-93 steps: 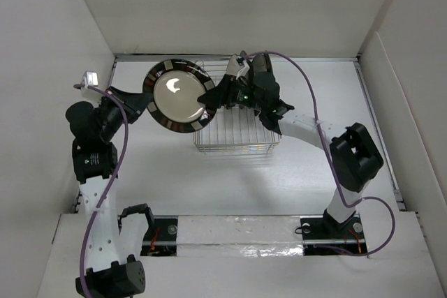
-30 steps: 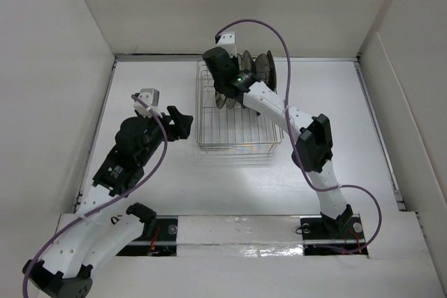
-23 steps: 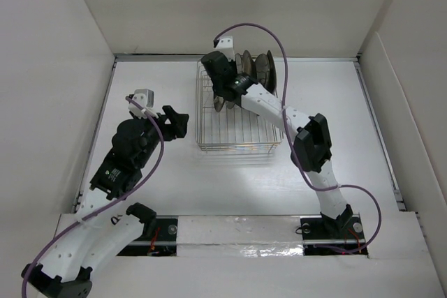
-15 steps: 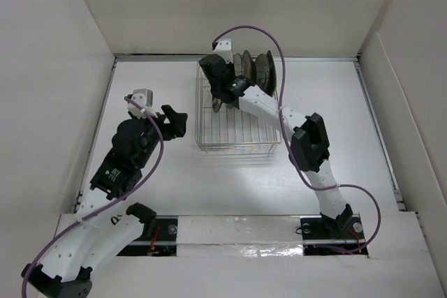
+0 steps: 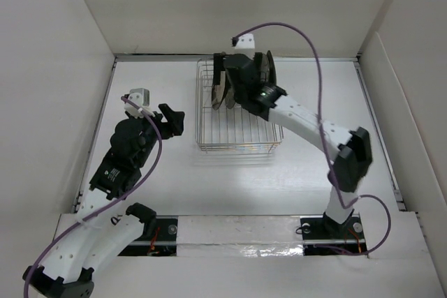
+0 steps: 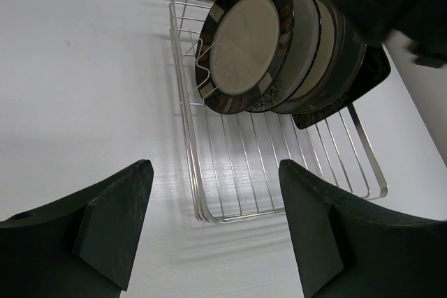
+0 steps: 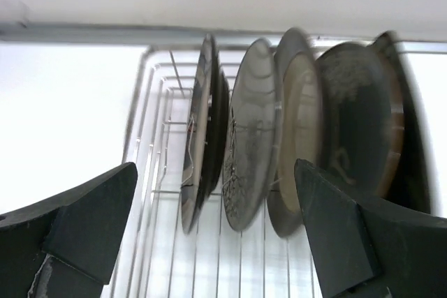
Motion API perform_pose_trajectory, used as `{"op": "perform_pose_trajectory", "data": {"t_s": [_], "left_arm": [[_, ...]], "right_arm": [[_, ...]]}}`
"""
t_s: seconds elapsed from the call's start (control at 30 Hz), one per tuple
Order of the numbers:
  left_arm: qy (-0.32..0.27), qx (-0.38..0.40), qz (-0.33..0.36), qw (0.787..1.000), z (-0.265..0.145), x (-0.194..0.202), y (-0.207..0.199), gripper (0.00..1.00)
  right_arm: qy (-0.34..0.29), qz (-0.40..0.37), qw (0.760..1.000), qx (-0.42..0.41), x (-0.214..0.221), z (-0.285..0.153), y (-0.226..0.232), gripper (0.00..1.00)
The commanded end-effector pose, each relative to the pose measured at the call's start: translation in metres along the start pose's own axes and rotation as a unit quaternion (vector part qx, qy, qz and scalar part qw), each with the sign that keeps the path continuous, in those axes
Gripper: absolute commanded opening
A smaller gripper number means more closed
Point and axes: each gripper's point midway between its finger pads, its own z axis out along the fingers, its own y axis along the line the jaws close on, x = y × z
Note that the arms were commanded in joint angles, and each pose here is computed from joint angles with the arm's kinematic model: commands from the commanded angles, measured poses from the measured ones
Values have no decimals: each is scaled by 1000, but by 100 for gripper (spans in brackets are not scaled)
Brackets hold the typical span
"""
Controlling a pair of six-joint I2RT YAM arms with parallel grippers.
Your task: Load the plates into the dish rack
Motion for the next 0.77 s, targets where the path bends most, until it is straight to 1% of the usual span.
{"op": "perform_pose_trajectory", "data": {"t_s": [0.0,0.07,0.1,0.13,0.17,0.2,0.23,0.3,0.33,0.37,0.4,0.43,0.47,0.5,0.53,0.57,0.73], "left_arm": [[-31,2,-3,1000,-1,-16,-2,70],[-36,0,-3,999,-2,-18,-1,70],[-41,-4,-3,999,-3,-20,1,70],[-45,-4,-3,999,-3,-21,1,70],[-51,-2,-4,999,-5,-23,1,70],[-57,-1,-4,998,-6,-25,0,70],[-60,-1,-5,998,-7,-26,1,70],[-75,-1,-10,997,-10,-31,1,69],[-78,0,-12,997,-10,-33,1,69],[-84,3,-14,996,-12,-36,0,69],[-86,5,-15,996,-12,-37,-1,69],[-89,6,-16,996,-13,-39,-2,68],[-91,5,-17,996,-13,-40,-2,69],[-94,3,-18,995,-13,-42,-1,68],[-95,2,-19,995,-13,-42,-1,68],[-95,1,-19,995,-12,-44,-1,67],[-88,6,-22,996,-8,-42,-5,67]], "right_arm": [[-77,81,993,-38,-58,-48,-18,100],[-87,93,990,-53,-56,-67,-31,100],[-127,128,981,-66,-84,-95,-48,100],[-109,113,986,-63,-52,-97,-59,100],[-122,123,983,-59,-53,-108,-72,99],[-148,146,976,-62,-68,-135,-94,99],[-133,134,981,-50,-38,-137,-107,99],[-138,145,979,-33,-26,-154,-136,97],[-161,176,971,-32,-36,-175,-160,97],[-149,170,974,-21,-11,-173,-174,96],[-146,175,973,-16,-2,-178,-185,96],[-167,202,965,-23,-7,-195,-199,95],[-168,207,963,-24,-1,-199,-205,95],[-162,202,966,-12,16,-196,-215,95],[-164,208,964,-13,18,-200,-220,94],[-174,218,960,-23,15,-207,-223,94],[-174,224,958,-38,13,-206,-222,94]]}}
